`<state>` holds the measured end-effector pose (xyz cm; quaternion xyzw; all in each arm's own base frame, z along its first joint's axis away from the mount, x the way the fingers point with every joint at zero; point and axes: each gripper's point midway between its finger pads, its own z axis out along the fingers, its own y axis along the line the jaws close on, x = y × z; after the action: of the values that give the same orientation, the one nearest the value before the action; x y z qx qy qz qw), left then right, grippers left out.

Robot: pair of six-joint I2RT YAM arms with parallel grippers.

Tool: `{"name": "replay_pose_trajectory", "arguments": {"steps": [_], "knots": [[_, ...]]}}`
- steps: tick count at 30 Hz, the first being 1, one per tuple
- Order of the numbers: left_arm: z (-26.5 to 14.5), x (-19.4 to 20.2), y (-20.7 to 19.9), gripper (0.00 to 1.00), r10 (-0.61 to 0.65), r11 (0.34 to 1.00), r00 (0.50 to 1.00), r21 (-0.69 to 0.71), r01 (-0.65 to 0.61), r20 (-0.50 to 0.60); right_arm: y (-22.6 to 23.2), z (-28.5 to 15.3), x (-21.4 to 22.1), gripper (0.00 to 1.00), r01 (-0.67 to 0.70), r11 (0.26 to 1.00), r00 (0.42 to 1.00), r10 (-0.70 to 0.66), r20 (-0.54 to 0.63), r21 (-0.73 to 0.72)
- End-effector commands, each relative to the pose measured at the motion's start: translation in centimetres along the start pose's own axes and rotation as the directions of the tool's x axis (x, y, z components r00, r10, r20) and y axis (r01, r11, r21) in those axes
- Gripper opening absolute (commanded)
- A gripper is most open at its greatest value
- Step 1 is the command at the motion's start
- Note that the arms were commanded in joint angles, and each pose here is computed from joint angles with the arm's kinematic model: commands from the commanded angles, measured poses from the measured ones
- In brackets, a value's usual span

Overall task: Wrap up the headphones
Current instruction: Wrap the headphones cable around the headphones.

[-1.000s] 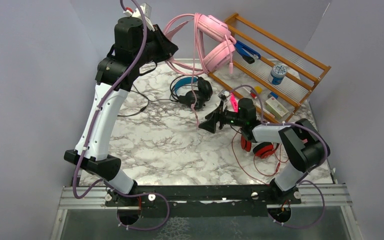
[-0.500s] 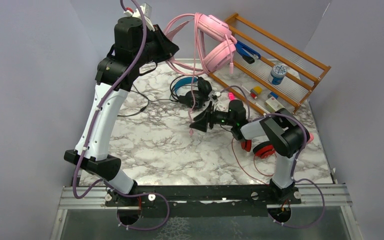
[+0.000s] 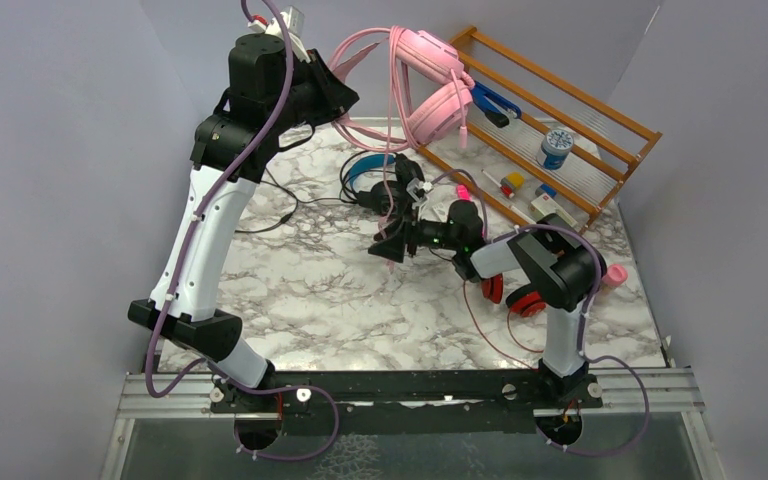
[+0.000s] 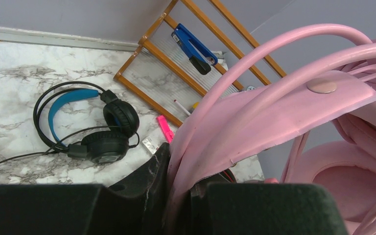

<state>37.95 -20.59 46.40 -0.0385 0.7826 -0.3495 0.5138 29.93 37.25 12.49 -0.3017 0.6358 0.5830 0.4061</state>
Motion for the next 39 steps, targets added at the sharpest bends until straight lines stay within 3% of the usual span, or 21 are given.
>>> {"name": "replay_pose_trajectory", "arguments": {"steps": [1,5,7,9,18,24,26,28,33,35,39], "knots": [[-3.5,-3.8,-4.2,0.0,-0.022,0.99,0.992,0.137,0.006,0.122,0.5,0.3,-0.2,0.57,0.014,1.0,1.0,-0.013,0.016,-0.024],[-3.6,-3.8,-4.0,0.0,0.004,0.991,0.992,0.13,-0.02,0.126,0.6,-1.6,0.4,0.33,-0.017,0.999,1.0,0.017,0.005,0.036],[-3.7,-3.9,-4.1,0.0,0.033,0.99,0.991,0.135,-0.051,0.131,0.3,-3.1,1.0,0.14,-0.05,0.994,0.999,0.052,-0.015,0.096],[-3.8,-3.9,-4.1,0.0,0.077,0.986,0.988,0.135,-0.095,0.136,0.2,-5.2,1.7,0.01,-0.084,0.986,0.995,0.092,-0.044,0.146],[-4.1,-5.4,-3.8,0.0,0.197,0.969,0.962,0.109,-0.22,0.19,0.3,-12.2,3.5,0.0,-0.119,0.931,0.976,0.173,-0.129,0.345],[-5.5,-6.6,-3.6,0.0,0.228,0.965,0.943,0.072,-0.252,0.241,-2.1,-17.3,2.1,0.0,-0.238,0.843,0.969,0.241,0.057,0.483],[-5.6,-6.1,-4.2,0.0,0.231,0.959,0.946,0.111,-0.261,0.228,-2.3,-17.0,0.6,0.0,-0.214,0.854,0.975,0.218,0.047,0.475],[-5.6,-4.6,-5.8,0.0,0.266,0.923,0.943,0.229,-0.309,0.202,-1.9,-15.9,-0.9,0.0,-0.202,0.888,0.977,0.214,0.017,0.414],[-6.2,2.7,-7.2,0.0,0.424,0.752,0.903,0.527,-0.395,0.071,-4.0,-14.5,-4.4,0.0,-0.22,0.875,0.965,0.26,-0.035,0.432],[-5.8,5.9,-5.3,0.0,0.49,0.733,0.871,0.531,-0.424,0.019,-5.2,-14.5,-5.9,0.0,-0.218,0.848,0.958,0.279,-0.057,0.482],[-4.0,12.4,1.3,0.0,0.627,0.764,0.765,0.308,-0.567,-0.147,-7.4,-16.0,-8.9,0.0,-0.215,0.776,0.949,0.309,-0.06,0.593]]}}
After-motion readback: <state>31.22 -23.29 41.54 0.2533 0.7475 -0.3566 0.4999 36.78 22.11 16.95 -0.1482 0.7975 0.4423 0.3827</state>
